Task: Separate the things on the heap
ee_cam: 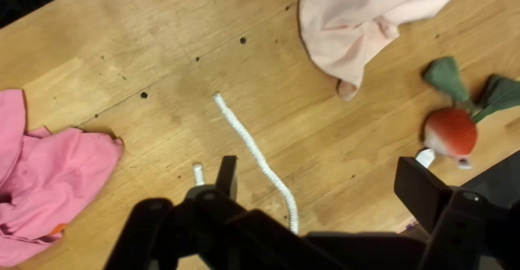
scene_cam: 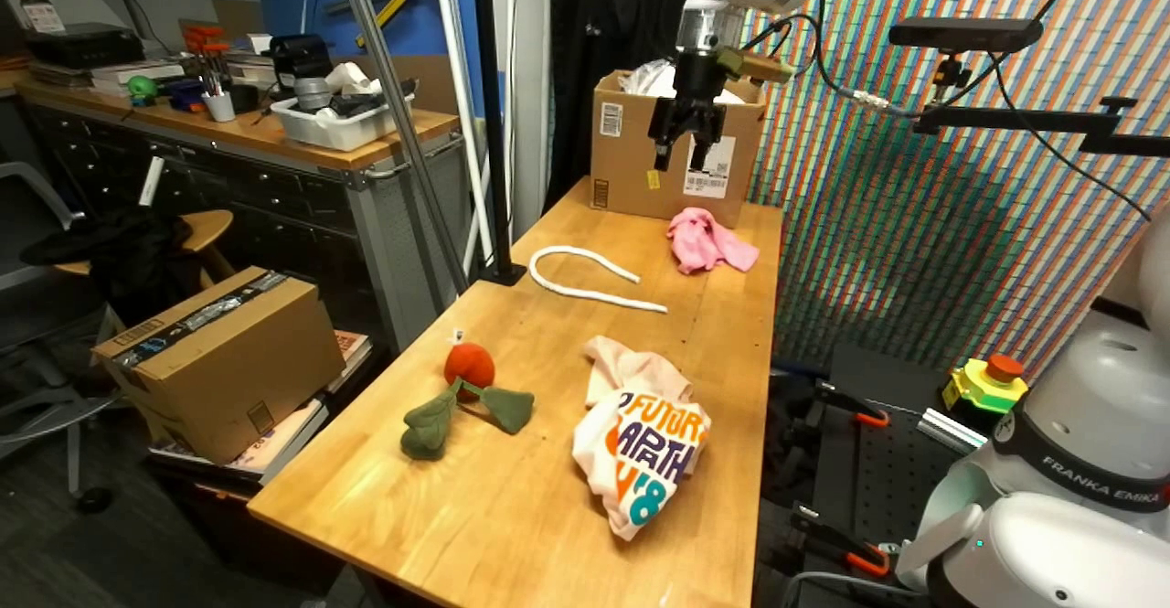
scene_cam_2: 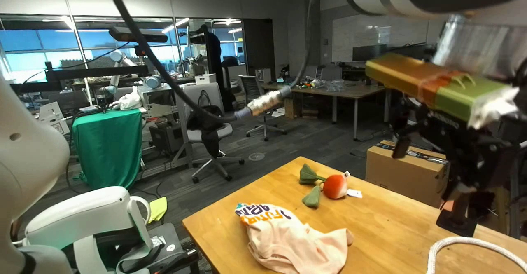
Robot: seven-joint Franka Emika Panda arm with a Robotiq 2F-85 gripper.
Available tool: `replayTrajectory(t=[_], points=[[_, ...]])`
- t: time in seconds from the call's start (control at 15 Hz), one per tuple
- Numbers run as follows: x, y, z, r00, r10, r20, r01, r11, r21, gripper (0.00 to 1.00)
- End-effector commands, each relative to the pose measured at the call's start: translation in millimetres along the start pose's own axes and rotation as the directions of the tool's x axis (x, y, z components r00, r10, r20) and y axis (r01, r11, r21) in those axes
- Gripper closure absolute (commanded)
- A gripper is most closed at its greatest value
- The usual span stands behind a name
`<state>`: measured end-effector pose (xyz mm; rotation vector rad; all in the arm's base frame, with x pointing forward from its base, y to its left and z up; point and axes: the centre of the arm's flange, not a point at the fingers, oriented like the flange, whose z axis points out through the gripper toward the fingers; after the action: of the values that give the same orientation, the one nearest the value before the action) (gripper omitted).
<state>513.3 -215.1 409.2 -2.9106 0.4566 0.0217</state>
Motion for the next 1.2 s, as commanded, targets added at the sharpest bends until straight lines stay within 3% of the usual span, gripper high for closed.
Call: replayTrajectory(t=[0.0,0.27,0.4,0.73,1.0,1.13], points=[[-59.2,-33.0,-70.8,0.99,-0.134,0.034,0.132,0.99,0.052,0.0],[-132.8,-56.4,-128.0,0.975,-0.215,0.057,0.209,0.974,0.091,0.0],[-163.2,-61.4,-144.2,0.971,-0.238,0.026,0.235,0.968,0.09,0.0],[-205.7,-76.5,-158.3,0.957,-0.199,-0.208,0.213,0.976,0.044,0.0],[-209.0,-88.7,-146.6,0.899,-0.179,-0.401,0.192,0.981,-0.007,0.0],[-208.5,-91.8,-139.8,0.877,-0.172,-0.449,0.188,0.982,-0.008,0.0]])
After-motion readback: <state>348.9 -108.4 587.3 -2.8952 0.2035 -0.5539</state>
